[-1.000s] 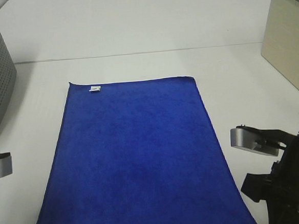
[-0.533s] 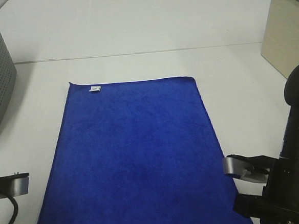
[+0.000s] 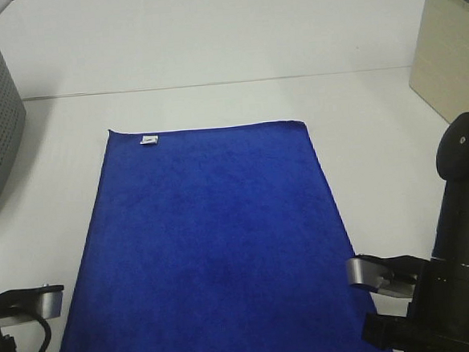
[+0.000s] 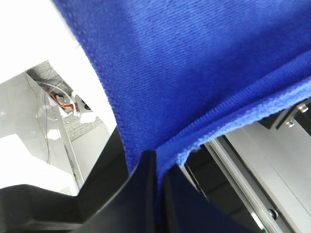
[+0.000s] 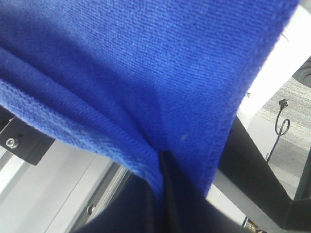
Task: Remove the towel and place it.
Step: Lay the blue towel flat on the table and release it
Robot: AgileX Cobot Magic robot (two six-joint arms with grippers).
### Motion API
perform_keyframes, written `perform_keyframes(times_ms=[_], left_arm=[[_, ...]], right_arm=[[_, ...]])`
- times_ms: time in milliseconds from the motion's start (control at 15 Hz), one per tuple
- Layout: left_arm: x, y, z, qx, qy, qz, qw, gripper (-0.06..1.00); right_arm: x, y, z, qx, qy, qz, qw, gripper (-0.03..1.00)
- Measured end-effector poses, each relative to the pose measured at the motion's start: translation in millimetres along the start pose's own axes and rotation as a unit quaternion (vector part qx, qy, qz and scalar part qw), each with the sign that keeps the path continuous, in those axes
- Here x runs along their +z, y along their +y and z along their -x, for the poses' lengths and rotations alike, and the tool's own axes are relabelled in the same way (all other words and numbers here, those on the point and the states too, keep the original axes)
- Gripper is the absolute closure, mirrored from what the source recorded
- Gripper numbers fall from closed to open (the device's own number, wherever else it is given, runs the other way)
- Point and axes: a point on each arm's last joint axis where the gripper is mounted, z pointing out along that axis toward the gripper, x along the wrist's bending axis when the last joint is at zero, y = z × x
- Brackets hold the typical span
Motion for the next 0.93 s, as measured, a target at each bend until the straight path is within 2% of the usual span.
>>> perform_keyframes(times_ms=[467, 600, 733, 800, 933], left_arm=[[-4.0, 1.0, 1.3, 0.005, -0.001, -0.005, 1.000, 0.94], [-4.2, 0.2, -1.4, 0.011, 0.013, -0.009, 1.000, 0.93], [-4.2, -0.2, -2.6, 0.014, 0.019, -0.011, 1.000, 0.83], [-4.3, 0.2, -3.0, 0.015, 0.022, -0.009, 1.000, 0.73], [-3.8, -0.5, -4.9, 0.017, 0.031, -0.013, 0.999, 0.49]], right_arm=[[-0.1, 0.2, 0.2, 0.000, 0.000, 0.001, 1.000, 0.94], [-0.1, -0.6, 2.7, -0.003, -0.012, -0.003, 1.000, 0.90], [-0.1, -1.3, 5.4, -0.007, -0.025, -0.006, 1.000, 0.81], [-0.1, -1.8, 7.0, -0.010, -0.034, -0.009, 0.999, 0.72], [-0.4, -3.6, 12.5, -0.002, -0.055, -0.016, 0.998, 0.48]])
